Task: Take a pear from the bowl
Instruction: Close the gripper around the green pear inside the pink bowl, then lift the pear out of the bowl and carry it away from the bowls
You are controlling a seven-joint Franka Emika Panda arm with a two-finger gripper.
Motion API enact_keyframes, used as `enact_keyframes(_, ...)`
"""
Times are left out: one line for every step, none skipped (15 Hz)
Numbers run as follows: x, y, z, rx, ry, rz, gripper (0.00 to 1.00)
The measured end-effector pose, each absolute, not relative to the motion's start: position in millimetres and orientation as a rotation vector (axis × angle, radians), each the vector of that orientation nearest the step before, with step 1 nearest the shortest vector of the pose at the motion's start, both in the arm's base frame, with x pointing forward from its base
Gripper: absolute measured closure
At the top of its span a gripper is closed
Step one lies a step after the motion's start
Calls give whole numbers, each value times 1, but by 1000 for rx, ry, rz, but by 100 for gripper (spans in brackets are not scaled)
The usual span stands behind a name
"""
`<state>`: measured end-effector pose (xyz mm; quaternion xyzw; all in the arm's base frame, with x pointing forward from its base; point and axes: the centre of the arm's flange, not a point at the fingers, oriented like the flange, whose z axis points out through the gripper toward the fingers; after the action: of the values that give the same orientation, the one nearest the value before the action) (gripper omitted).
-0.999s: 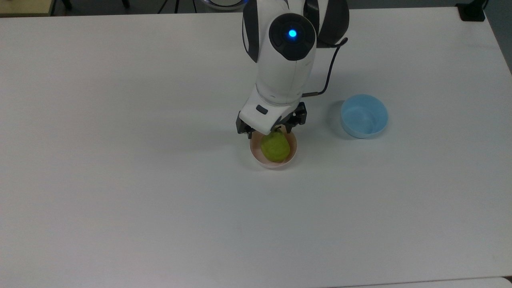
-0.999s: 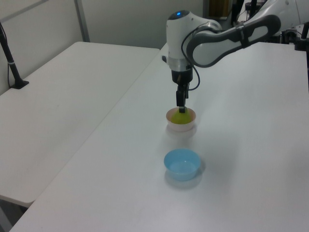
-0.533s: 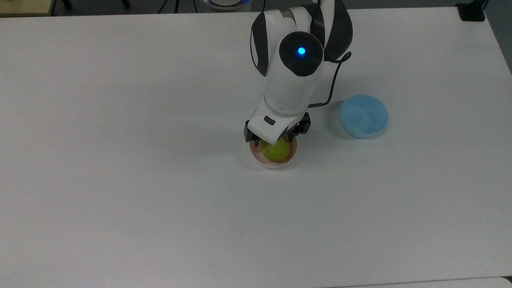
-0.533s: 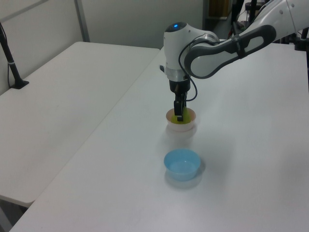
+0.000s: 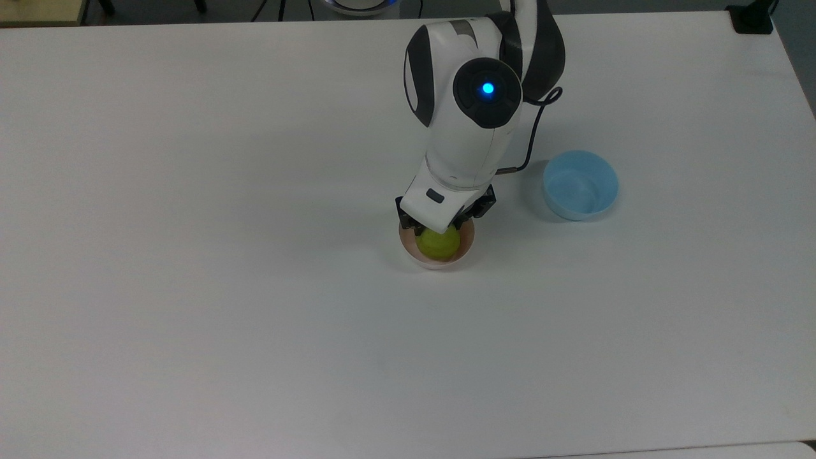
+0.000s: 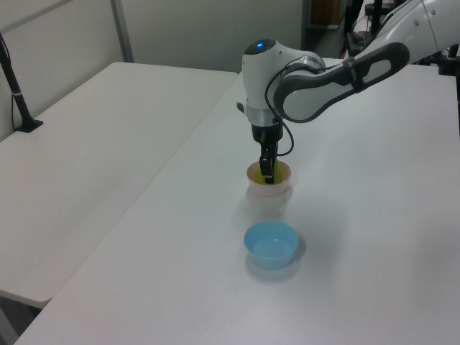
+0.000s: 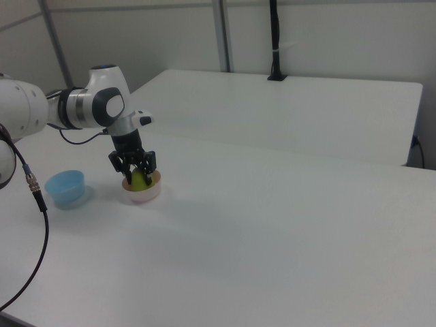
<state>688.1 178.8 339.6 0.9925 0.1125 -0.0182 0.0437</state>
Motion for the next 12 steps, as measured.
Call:
enact_keyframes(688,179,340,3034,344,-55,38)
enact_keyframes(688,179,341,3035,344,-52,38)
enact_keyframes(689,179,344,3036,344,-43,38)
enact_keyframes(691,179,352,3039,343,-22,38)
enact_keyframes(692,178,367,3043,340,13,38)
enact_keyframes(692,175,390,3051,331,62,38)
enact_keyframes(691,169,408,3058,318,94,38)
enact_keyframes(691,158,424,3064,296,117,38)
enact_keyframes(689,145,439,3071,267,126,38)
enact_keyframes(687,120,457,3081,226,122,38)
enact_keyframes(684,104,464,3086,214,107,38)
enact_keyframes(680,75,468,3099,201,62,38)
